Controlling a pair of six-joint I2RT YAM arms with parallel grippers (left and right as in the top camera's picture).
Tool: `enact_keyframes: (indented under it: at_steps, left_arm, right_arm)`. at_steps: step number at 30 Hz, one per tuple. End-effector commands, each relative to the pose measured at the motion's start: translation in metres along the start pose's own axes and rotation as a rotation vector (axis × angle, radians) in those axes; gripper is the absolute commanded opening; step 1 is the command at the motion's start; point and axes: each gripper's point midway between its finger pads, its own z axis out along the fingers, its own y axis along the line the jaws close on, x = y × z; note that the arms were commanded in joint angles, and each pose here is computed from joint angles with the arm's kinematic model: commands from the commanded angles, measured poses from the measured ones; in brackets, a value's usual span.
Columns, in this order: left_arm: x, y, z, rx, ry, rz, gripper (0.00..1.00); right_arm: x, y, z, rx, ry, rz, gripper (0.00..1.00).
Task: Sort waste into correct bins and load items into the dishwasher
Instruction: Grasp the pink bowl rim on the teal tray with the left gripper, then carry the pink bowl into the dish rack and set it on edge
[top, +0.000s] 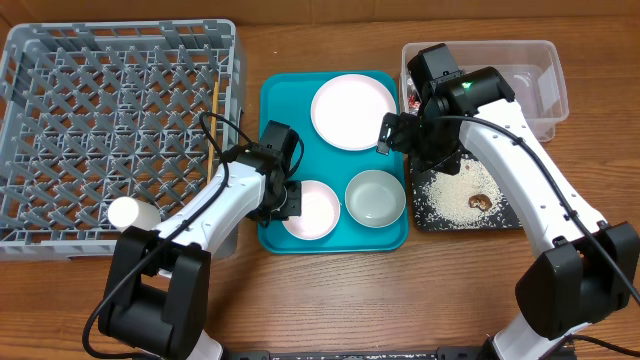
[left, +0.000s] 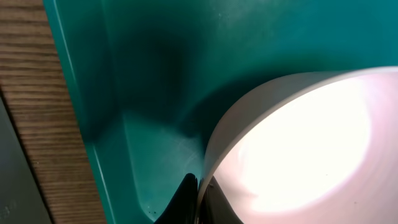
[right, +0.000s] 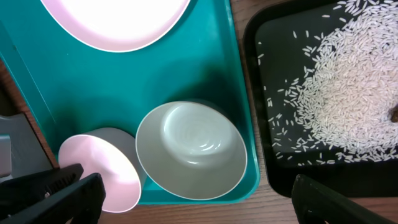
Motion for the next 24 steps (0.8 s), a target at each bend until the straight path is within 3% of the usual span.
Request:
enact_keyframes:
  at_steps: [1,5,8,16,20,24]
  left_arm:
    - [-0.011,-0.002,-0.015,0.003,-0.018,-0.018,0.04]
    - [-0.029,0.000,-0.061,-0.041,-0.080,-0.009,0.04]
    - [-0.045,0.022,-0.116,-0.173,-0.188,-0.021,0.04]
    - [-0.056,0.132,-0.267,-0.771,-0.533,-0.185,0.04]
    - [-0.052,0.177,-0.297,-1.032,-0.569,-0.266,0.04]
    - [-0.046,0.221,-0.297,-1.174,-0.497,-0.351,0.04]
  right_arm:
    - [-0.002,0.000,-0.003,0.002,-0.016,-0.006,0.98]
    - [-0.002,0.000,-0.003,0.002,-0.016,-0.006,0.98]
    - [-0.002,0.000,-0.003,0.002,-0.016,-0.006,0.98]
    - [-0.001,-0.001,-0.003,0.005,-0.011,-0.005,0.98]
    - [-0.001,-0.001,-0.003,0.005,-0.011,-0.005,0.98]
    - [-0.001,-0.001,-0.003,0.005,-0.011,-0.005,0.98]
